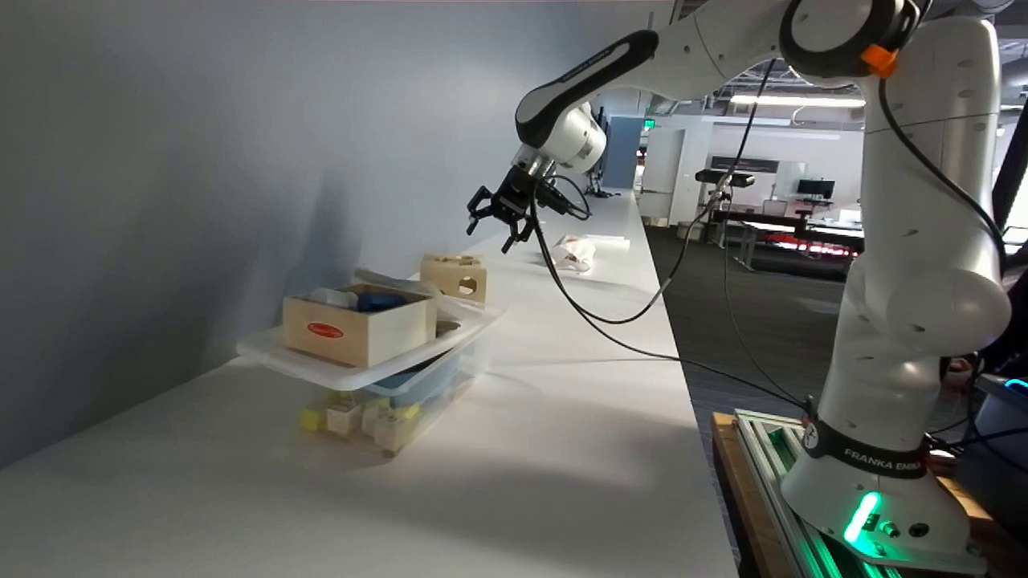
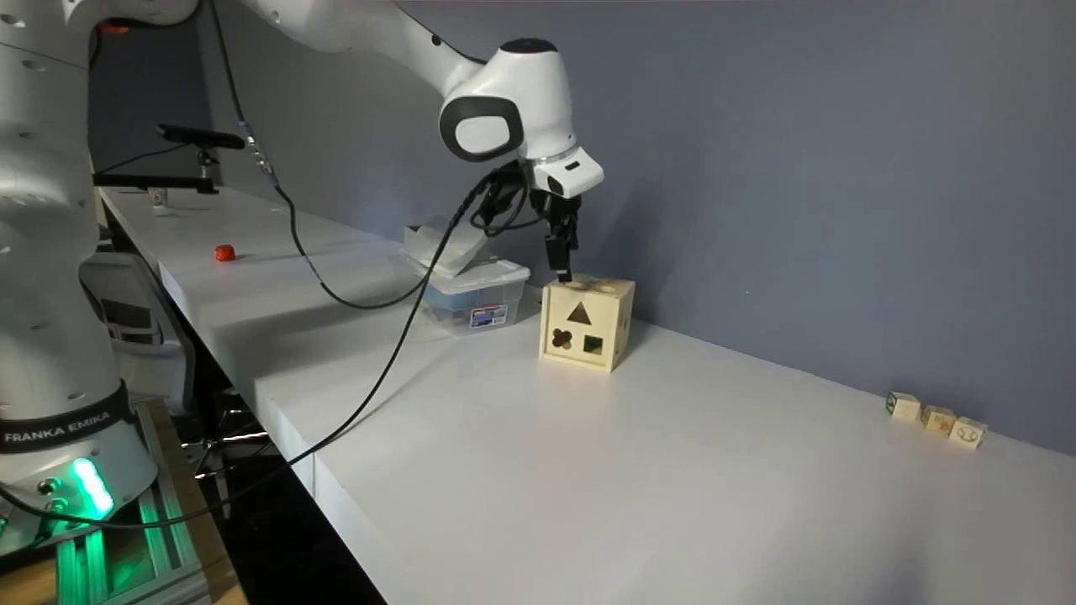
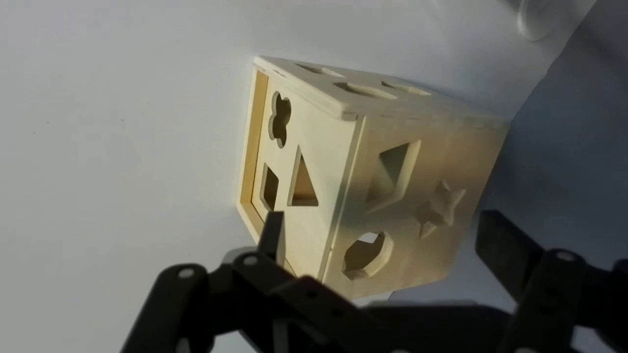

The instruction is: Remove the lid of the shape sorter, put it on top of the shape sorter and put the green block on the lunchbox

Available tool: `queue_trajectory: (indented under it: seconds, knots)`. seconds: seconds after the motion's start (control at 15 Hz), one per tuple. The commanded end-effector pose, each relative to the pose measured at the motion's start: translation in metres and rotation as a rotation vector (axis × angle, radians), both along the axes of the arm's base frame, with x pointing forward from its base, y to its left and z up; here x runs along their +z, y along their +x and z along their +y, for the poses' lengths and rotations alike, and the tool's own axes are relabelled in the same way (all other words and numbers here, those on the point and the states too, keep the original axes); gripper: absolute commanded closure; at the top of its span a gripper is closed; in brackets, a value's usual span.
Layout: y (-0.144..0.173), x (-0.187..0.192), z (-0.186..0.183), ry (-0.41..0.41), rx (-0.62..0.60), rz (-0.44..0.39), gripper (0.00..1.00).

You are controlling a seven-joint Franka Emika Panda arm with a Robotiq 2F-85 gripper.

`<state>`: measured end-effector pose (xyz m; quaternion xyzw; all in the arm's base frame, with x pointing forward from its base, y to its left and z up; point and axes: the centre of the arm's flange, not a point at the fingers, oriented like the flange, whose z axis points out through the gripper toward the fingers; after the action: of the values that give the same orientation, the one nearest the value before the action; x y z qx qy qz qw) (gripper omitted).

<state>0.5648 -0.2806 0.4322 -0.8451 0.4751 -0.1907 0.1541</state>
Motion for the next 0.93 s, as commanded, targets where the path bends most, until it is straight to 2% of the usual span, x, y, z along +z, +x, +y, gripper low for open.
queue_trajectory:
  seconds: [0.0, 0.33, 0.87]
  knots:
    - [0.017, -0.018, -0.019, 0.045, -0.046, -0.046, 0.0]
    - [0.02, -0.034, -0.022, 0.096, -0.08, -0.068, 0.0]
    - [0.004, -0.052, -0.034, 0.17, -0.119, -0.11, 0.0]
